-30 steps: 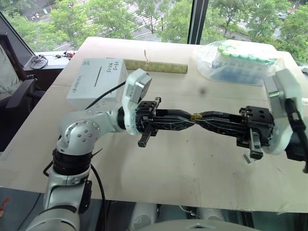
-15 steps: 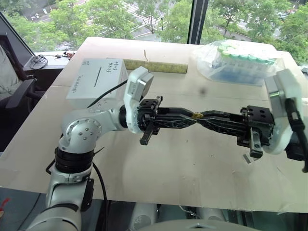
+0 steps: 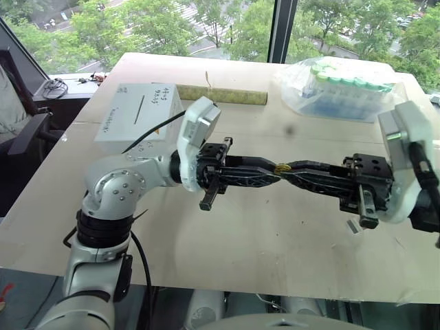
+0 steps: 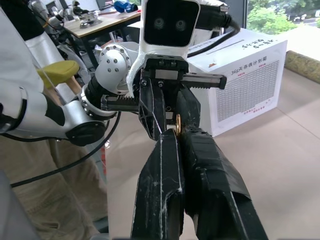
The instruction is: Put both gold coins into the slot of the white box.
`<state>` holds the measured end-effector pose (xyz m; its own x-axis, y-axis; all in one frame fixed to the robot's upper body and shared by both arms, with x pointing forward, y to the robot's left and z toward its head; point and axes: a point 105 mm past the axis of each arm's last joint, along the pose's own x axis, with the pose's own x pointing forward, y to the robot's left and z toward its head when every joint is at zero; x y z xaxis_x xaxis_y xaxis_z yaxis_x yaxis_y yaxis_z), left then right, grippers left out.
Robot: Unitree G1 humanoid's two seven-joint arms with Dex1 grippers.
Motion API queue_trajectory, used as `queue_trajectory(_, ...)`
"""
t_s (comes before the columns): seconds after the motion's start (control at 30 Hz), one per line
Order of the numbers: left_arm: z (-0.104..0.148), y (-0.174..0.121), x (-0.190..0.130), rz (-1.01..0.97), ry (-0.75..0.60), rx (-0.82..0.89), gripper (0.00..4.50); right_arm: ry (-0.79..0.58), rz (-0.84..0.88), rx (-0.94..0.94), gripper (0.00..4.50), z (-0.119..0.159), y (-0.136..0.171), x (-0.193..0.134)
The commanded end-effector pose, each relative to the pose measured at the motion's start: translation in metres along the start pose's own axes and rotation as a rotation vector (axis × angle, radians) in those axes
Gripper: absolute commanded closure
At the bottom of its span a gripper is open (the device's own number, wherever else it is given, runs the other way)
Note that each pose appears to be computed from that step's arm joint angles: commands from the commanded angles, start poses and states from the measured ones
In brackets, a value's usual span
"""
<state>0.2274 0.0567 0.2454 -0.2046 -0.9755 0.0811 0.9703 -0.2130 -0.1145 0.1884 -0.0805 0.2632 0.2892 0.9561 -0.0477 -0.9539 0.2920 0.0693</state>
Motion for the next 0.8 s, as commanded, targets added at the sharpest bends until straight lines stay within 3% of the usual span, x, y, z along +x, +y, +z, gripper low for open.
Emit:
queue_trajectory(0.03,-0.0003,-0.0057,0.0015,-0.023,0.030,0.071,3.74,-0.036,0.013,-0.020,4.50,0.0108,0.0048,-0.0029)
queue_trajectory(0.8,0.0091,0.0002,0.0041,-0.016,-0.029,0.040,3.74,-0.015,0.015,-0.029,4.50,0.0068,0.0050,-0.0014)
